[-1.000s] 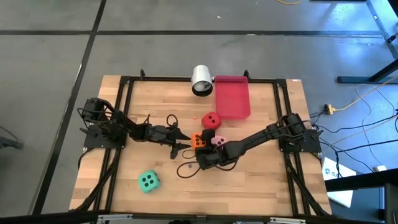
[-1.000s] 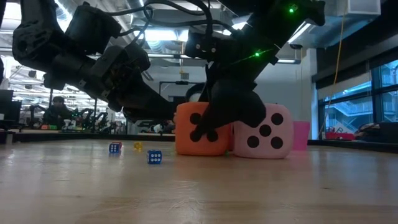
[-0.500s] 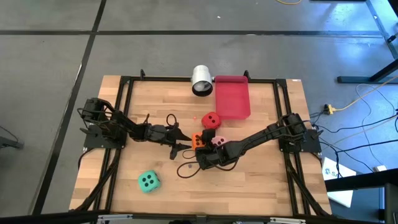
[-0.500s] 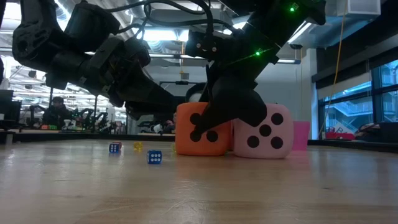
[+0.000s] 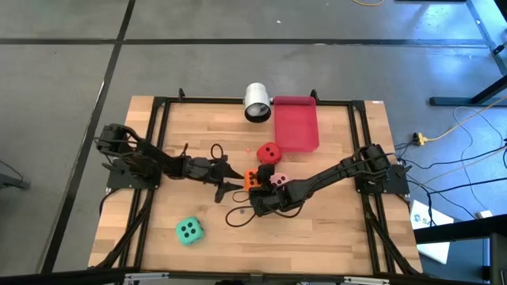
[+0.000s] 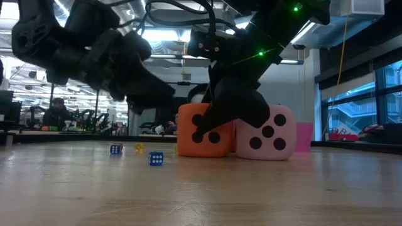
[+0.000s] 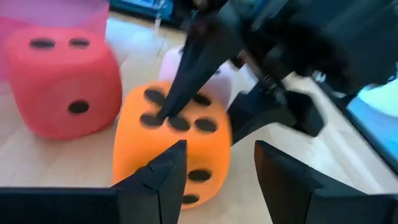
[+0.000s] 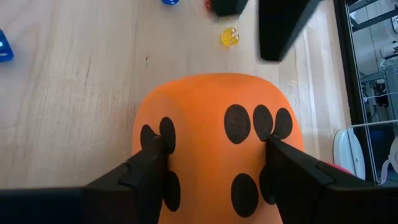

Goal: Pick & Place Dice
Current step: Put the big orange dice into the red bin

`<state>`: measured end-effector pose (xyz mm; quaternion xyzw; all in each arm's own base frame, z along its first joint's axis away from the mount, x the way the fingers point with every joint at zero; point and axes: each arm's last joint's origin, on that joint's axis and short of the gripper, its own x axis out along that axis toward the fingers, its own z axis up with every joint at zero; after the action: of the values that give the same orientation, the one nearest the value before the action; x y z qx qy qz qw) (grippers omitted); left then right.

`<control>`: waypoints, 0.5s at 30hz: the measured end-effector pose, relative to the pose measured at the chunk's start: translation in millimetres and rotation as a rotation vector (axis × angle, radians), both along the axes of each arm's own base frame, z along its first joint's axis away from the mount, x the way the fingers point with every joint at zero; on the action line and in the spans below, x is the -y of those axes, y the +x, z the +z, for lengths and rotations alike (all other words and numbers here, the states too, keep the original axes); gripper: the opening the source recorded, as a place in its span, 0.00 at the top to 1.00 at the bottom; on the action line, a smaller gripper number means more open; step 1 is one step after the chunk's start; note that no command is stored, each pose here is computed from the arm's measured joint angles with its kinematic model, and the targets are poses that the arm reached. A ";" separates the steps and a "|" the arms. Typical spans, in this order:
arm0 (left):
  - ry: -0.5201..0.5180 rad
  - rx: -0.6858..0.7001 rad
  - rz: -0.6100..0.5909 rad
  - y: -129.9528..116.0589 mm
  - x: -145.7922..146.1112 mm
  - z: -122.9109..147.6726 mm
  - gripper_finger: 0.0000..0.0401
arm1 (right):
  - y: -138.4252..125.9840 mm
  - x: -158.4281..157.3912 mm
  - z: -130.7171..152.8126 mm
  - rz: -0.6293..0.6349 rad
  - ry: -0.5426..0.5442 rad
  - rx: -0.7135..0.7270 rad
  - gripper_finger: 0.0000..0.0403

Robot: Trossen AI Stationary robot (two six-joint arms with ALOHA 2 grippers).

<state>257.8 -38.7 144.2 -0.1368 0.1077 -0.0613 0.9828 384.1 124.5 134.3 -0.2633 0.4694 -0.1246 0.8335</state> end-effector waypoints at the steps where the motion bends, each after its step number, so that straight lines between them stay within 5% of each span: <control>1: 0.005 0.001 -0.004 -1.6 -0.2 4.0 0.55 | -0.1 -0.2 0.1 -0.001 -0.003 0.001 0.45; 11: 0.068 -0.072 0.059 -28.5 -6.3 36.7 0.55 | 7.9 -5.3 20.7 0.017 -0.023 -0.064 0.49; 15: 0.076 -0.080 0.079 -36.5 -8.2 44.2 0.55 | 9.5 -5.1 26.1 0.016 -0.032 -0.073 0.59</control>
<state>221.3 -30.6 188.4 -0.1061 0.1438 -0.0127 0.9838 393.6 129.6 160.5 -0.2849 0.4952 -0.1159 0.8125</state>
